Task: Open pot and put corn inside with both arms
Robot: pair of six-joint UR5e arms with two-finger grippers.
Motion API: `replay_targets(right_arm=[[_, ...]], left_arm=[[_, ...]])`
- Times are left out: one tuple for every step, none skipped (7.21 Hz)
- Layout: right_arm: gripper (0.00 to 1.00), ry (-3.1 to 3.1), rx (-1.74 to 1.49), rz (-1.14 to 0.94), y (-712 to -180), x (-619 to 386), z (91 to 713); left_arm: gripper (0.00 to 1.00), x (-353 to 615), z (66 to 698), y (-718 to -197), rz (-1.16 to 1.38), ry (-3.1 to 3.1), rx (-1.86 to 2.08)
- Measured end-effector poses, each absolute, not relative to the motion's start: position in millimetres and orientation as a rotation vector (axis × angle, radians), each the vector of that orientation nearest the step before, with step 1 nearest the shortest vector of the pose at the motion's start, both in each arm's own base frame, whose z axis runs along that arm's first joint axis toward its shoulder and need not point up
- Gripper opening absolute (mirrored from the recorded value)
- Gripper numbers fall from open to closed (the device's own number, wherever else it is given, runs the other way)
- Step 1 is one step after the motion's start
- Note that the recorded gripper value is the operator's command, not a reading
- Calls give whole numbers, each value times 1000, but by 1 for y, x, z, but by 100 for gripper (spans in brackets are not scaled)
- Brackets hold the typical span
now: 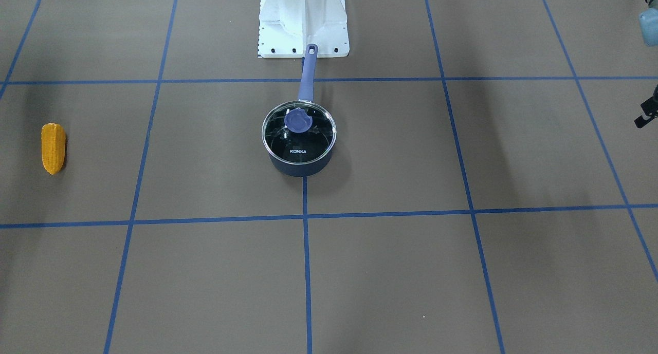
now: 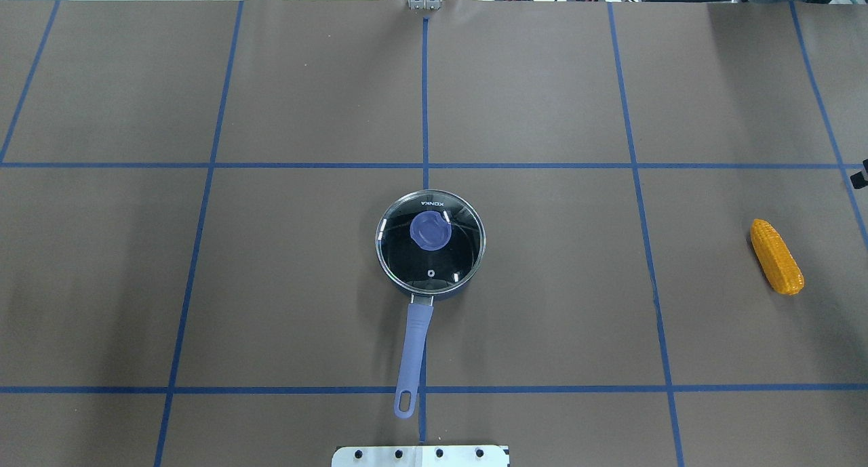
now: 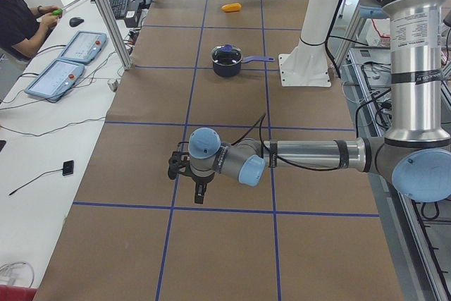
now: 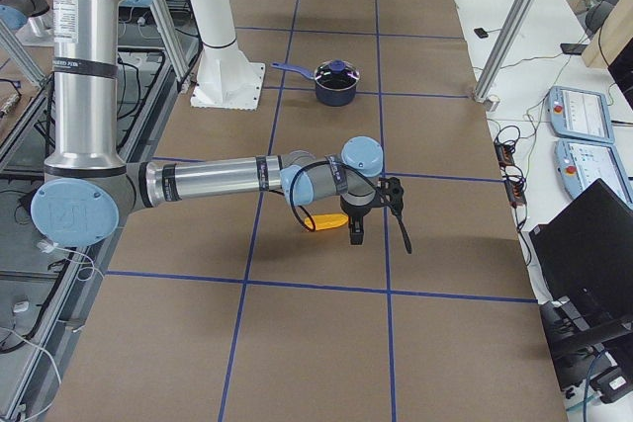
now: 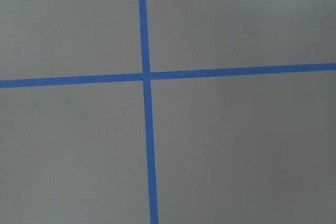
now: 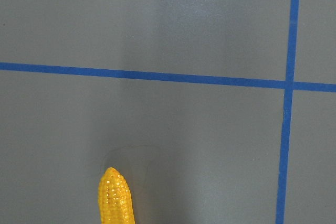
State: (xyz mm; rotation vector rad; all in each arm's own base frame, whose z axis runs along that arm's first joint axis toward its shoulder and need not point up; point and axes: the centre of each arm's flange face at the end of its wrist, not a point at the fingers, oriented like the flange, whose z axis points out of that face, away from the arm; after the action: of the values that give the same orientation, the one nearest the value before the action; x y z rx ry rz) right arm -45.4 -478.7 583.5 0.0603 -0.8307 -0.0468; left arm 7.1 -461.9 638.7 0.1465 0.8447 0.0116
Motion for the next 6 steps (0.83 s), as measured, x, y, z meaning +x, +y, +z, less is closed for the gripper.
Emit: replay_targets(right_arm=[[100,-824,58,-45,-478,-45,586],[100,-811,57,-42,-479,-44,590],[100,-803,56,-40,-483,-45,593],[100,-794,57,-38,-490,-46,595],[100,-772,62,-35,-494,-46,597],[100,-743,79,-34,-499,-45,595]], left_arm=[[100,8,636,-464,12,850,148],[100,10,629,-469,15,867,150],[100,19,614,-484,29,888,149],[100,35,588,-510,46,900,139],[100,55,551,-540,52,908,126],[100,86,509,-564,42,922,106]])
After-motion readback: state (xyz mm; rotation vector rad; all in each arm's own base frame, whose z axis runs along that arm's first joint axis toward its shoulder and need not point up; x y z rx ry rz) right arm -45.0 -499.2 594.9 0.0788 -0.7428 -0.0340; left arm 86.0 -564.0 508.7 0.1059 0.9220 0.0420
